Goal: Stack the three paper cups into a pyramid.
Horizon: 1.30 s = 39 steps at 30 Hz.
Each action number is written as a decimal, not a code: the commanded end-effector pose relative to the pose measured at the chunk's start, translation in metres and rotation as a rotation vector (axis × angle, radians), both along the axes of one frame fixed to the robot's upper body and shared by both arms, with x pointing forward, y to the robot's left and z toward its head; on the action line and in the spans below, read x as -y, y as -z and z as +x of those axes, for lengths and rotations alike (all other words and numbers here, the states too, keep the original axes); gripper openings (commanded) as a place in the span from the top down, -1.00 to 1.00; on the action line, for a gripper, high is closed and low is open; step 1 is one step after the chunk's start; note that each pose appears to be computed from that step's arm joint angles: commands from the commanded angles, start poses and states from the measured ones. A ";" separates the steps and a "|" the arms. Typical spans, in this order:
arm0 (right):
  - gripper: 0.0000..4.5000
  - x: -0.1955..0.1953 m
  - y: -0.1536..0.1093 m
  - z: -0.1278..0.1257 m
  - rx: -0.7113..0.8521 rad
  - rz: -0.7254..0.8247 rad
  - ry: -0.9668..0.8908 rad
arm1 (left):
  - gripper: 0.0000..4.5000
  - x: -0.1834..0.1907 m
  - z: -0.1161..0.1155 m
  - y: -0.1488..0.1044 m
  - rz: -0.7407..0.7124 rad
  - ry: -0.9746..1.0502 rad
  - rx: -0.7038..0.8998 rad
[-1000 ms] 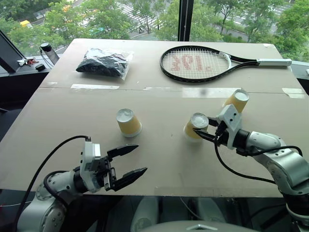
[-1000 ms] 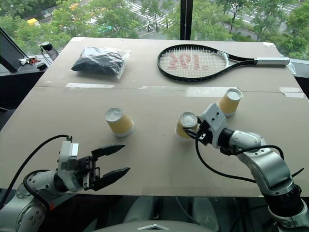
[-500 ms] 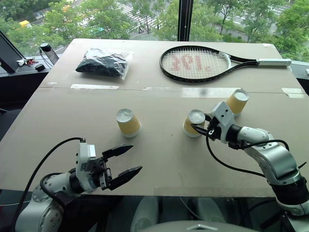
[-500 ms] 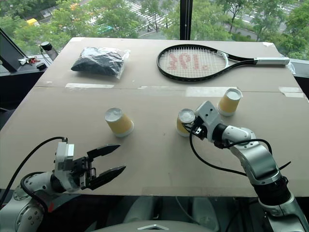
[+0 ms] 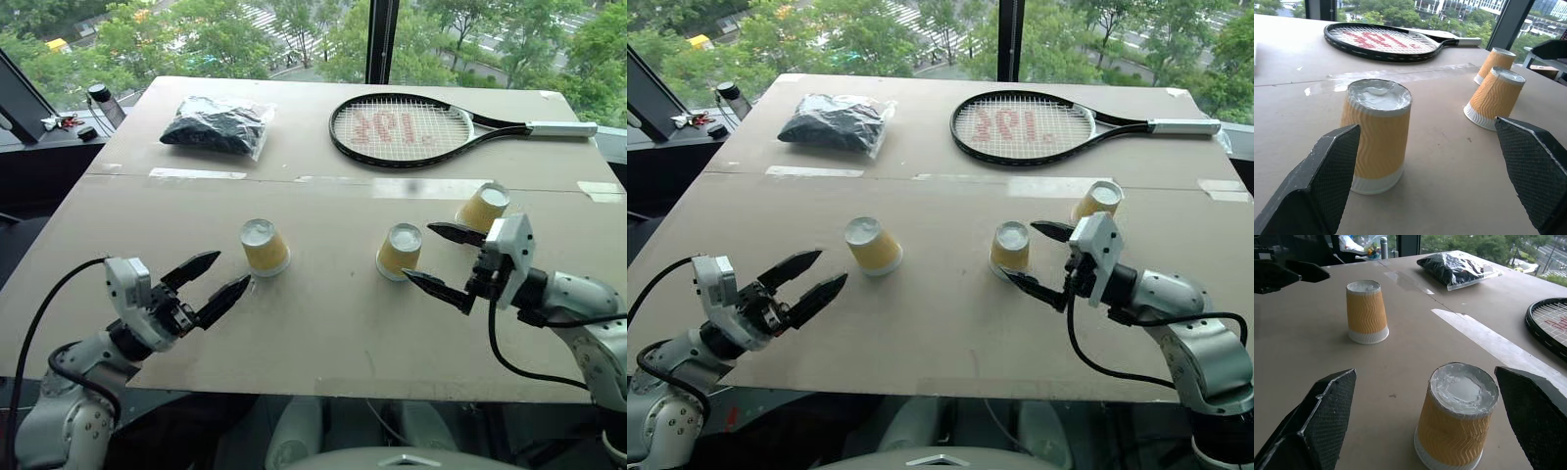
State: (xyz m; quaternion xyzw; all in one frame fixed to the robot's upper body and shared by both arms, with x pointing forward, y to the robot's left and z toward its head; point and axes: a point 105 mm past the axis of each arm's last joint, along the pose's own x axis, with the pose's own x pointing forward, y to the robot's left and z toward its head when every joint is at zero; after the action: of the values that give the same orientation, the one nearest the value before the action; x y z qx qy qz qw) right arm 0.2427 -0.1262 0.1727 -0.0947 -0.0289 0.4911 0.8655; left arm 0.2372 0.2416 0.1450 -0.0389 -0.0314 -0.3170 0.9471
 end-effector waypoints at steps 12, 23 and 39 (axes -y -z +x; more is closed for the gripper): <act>-0.99 -0.004 -0.002 -0.051 0.077 0.007 -0.078 | -1.00 0.006 0.056 0.000 0.196 0.071 -0.040; -1.00 -0.005 -0.003 -0.062 0.104 0.031 -0.048 | -0.28 0.017 0.069 0.001 0.224 0.146 -0.040; -1.00 -0.005 -0.001 -0.060 0.110 0.034 -0.032 | -0.46 0.012 0.058 -0.012 0.188 0.196 0.021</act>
State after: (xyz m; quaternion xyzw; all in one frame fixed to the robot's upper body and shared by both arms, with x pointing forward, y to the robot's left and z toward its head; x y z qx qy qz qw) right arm 0.1856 -0.1240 0.1651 -0.1006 -0.0650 0.4962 0.8599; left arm 0.2967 0.2223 0.1466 0.0399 0.0128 -0.4161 0.9084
